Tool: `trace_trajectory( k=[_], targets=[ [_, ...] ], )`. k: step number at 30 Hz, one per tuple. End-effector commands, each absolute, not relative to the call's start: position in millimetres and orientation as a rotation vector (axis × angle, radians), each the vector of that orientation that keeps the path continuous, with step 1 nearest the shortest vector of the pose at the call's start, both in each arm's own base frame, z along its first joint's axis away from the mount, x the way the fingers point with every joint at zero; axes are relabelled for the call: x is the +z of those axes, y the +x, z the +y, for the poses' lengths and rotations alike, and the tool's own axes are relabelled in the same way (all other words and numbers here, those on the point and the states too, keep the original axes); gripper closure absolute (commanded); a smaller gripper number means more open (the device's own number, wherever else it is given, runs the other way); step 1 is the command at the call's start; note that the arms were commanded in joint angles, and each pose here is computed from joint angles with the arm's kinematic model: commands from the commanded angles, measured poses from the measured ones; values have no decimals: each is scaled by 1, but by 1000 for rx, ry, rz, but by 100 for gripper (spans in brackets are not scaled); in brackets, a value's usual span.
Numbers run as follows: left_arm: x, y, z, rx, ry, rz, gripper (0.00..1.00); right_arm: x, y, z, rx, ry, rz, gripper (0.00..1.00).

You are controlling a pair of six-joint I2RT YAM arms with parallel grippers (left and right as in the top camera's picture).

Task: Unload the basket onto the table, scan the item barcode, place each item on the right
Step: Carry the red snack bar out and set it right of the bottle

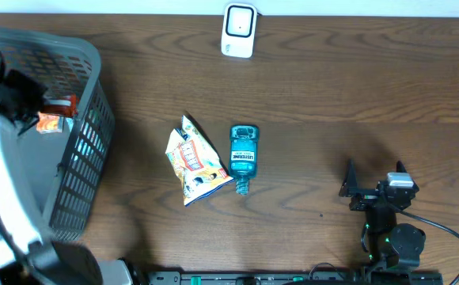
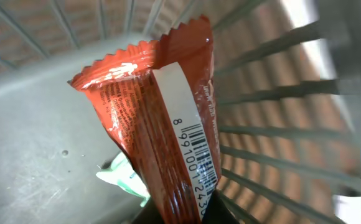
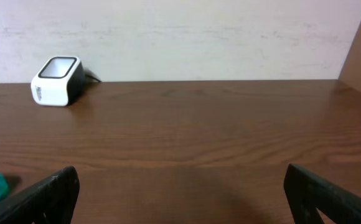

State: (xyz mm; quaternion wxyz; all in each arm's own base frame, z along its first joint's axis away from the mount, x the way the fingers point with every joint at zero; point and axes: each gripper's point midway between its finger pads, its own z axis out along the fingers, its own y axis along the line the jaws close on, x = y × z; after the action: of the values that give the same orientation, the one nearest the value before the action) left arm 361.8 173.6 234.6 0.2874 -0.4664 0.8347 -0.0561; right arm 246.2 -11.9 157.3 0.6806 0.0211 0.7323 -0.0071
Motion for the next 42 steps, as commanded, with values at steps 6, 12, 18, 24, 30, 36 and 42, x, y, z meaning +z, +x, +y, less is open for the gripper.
trace_trajectory(
  k=[6,12,18,24,30,36,42],
  targets=[
    [363,338,100,-362,-939,1968,92,157,246,-11,-3,55,1643,1],
    [404,333,3,-517,-578,1969,92,157,246,-11,-3,55,1644,1],
    [365,345,-101,-531,-206,2167,92,157,246,-11,-3,55,1644,1],
    [286,357,-193,-520,107,2396,92,157,246,-11,-3,55,1644,1],
    [196,358,-265,-469,384,2570,92,157,246,-11,-3,54,1643,1],
    [126,349,-309,-440,517,2675,92,157,246,-11,-3,55,1643,1],
    [72,343,-327,-400,580,2754,92,157,246,-11,-3,55,1643,1]
  ],
)
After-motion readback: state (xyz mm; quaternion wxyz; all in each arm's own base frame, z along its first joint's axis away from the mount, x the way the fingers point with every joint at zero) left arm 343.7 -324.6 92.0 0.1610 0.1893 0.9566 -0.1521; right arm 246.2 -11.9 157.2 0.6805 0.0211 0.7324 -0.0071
